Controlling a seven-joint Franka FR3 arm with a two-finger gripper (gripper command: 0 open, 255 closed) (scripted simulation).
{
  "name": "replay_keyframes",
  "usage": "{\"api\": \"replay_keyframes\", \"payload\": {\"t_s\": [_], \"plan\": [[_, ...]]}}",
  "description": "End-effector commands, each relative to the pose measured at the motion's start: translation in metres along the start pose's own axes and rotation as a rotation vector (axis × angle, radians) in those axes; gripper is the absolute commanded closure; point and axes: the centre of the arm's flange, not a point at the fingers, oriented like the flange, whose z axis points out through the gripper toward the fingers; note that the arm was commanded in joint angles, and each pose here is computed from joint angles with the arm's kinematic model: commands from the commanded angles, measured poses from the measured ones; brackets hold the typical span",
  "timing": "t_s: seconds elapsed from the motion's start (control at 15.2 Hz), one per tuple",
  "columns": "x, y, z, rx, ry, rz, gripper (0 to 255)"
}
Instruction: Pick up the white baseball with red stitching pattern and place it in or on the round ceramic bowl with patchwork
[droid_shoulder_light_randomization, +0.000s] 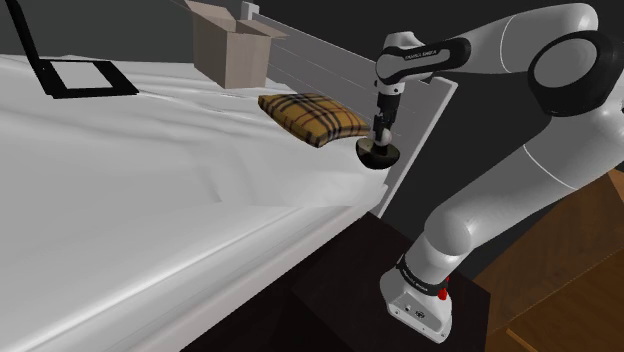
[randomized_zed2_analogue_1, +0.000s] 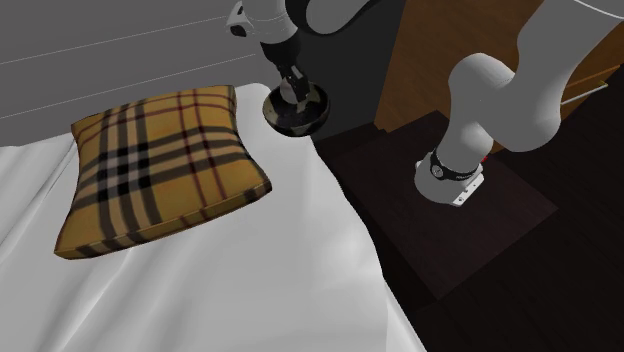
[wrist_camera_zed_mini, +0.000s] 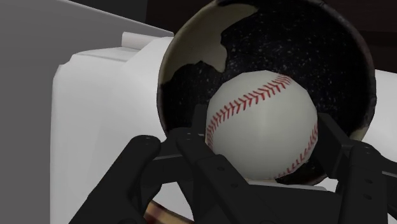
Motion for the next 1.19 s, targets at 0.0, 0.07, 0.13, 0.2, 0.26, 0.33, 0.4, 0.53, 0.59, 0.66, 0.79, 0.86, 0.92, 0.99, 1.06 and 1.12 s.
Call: {"api": "replay_keyframes", "payload": {"t_s": [0.0, 0.07, 0.13, 0.2, 0.26, 0.33, 0.4, 0.53, 0.59, 0.66, 0.79, 0.86, 0.92, 0.99, 1.06, 1.12], "plan": [[0.000, 0.000, 0.000, 0.000, 0.000, 0.000, 255], [0.000, 0.000, 0.000, 0.000, 0.000, 0.000, 0], [0.000, 0.000, 0.000, 0.000, 0.000, 0.000, 0], [0.000, 0.000, 0.000, 0.000, 0.000, 0.000, 0], [0.000, 0.000, 0.000, 0.000, 0.000, 0.000, 0], [0.000, 0.000, 0.000, 0.000, 0.000, 0.000, 0], [0.000, 0.000, 0.000, 0.000, 0.000, 0.000, 0], [0.000, 0.000, -0.026, 0.000, 0.000, 0.000, 0], [0.000, 0.000, -0.040, 0.000, 0.000, 0.000, 0], [0.000, 0.000, -0.050, 0.000, 0.000, 0.000, 0], [0.000, 0.000, -0.050, 0.000, 0.000, 0.000, 0], [0.000, 0.000, -0.050, 0.000, 0.000, 0.000, 0], [0.000, 0.000, -0.050, 0.000, 0.000, 0.000, 0], [0.000, 0.000, -0.050, 0.000, 0.000, 0.000, 0], [0.000, 0.000, -0.050, 0.000, 0.000, 0.000, 0], [0.000, 0.000, -0.050, 0.000, 0.000, 0.000, 0]]}}
